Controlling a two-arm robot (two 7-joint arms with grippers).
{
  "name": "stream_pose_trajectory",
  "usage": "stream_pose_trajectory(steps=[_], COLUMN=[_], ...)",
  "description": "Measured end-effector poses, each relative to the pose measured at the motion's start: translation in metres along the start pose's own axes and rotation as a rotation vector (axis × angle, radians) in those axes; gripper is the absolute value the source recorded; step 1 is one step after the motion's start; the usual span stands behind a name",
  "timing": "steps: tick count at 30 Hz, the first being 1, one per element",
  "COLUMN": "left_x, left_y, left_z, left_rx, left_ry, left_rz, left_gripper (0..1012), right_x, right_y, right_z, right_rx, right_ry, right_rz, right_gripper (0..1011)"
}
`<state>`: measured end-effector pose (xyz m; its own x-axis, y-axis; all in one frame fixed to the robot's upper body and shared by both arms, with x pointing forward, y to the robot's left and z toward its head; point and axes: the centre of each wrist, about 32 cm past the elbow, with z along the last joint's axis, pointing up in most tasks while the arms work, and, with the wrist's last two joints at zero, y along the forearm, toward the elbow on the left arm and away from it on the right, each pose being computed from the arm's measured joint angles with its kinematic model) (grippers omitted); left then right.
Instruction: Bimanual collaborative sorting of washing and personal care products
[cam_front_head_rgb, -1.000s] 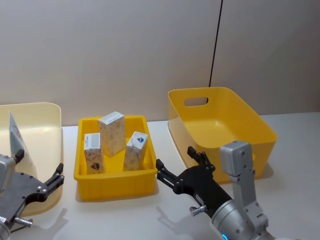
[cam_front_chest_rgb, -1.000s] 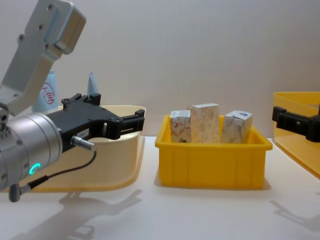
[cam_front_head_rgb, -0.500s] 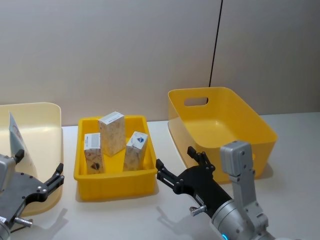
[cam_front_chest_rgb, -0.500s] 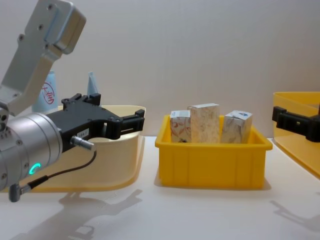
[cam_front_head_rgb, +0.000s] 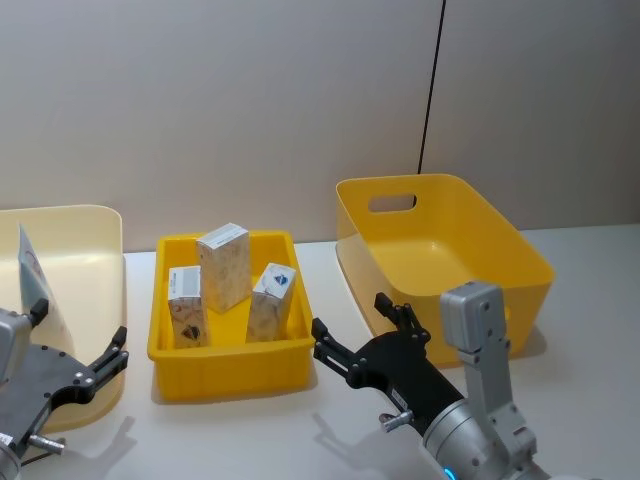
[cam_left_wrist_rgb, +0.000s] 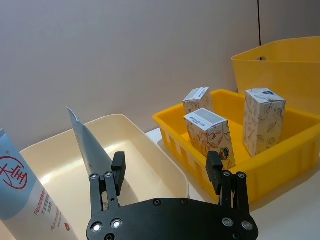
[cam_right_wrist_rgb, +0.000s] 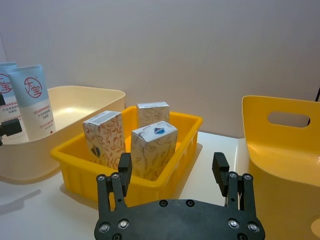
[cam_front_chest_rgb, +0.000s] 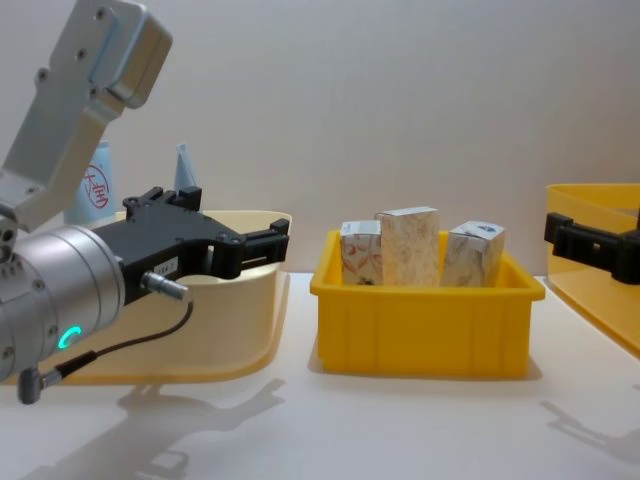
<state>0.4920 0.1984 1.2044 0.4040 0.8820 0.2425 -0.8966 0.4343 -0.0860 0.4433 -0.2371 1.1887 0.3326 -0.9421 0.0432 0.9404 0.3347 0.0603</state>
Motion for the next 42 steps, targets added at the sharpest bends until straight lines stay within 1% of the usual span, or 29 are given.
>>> stream_pose_trajectory(steps=[26, 31, 32, 34, 36, 42], left_x=[0.0006, 0.0036, 0.0054, 0.0071, 0.0110, 0.0183], left_y=[0.0001, 0.0005, 0.0007, 0.0009, 0.0010, 0.0001], left_z=[0.0001, 0.0009, 0.0014, 0.0019, 0.0029, 0.0049], left_rx=[0.000, 0.010, 0.016, 0.020, 0.032, 0.055], left_ry=[0.001, 0.012, 0.020, 0.027, 0.045, 0.083], left_rz=[0.002, 0.007, 0.011, 0.016, 0.026, 0.048], left_gripper=[1004, 1003, 1003, 1003, 1003, 1003], right_x=[0.000, 0.000, 0.000, 0.000, 0.000, 0.000], right_y=[0.000, 0.000, 0.000, 0.000, 0.000, 0.000], right_z=[0.000, 0.000, 0.000, 0.000, 0.000, 0.000], right_rx=[0.000, 0.000, 0.000, 0.000, 0.000, 0.000], right_ry=[0.000, 0.000, 0.000, 0.000, 0.000, 0.000], right_rz=[0.000, 0.000, 0.000, 0.000, 0.000, 0.000], right_gripper=[1001, 1001, 1001, 1001, 1001, 1001])
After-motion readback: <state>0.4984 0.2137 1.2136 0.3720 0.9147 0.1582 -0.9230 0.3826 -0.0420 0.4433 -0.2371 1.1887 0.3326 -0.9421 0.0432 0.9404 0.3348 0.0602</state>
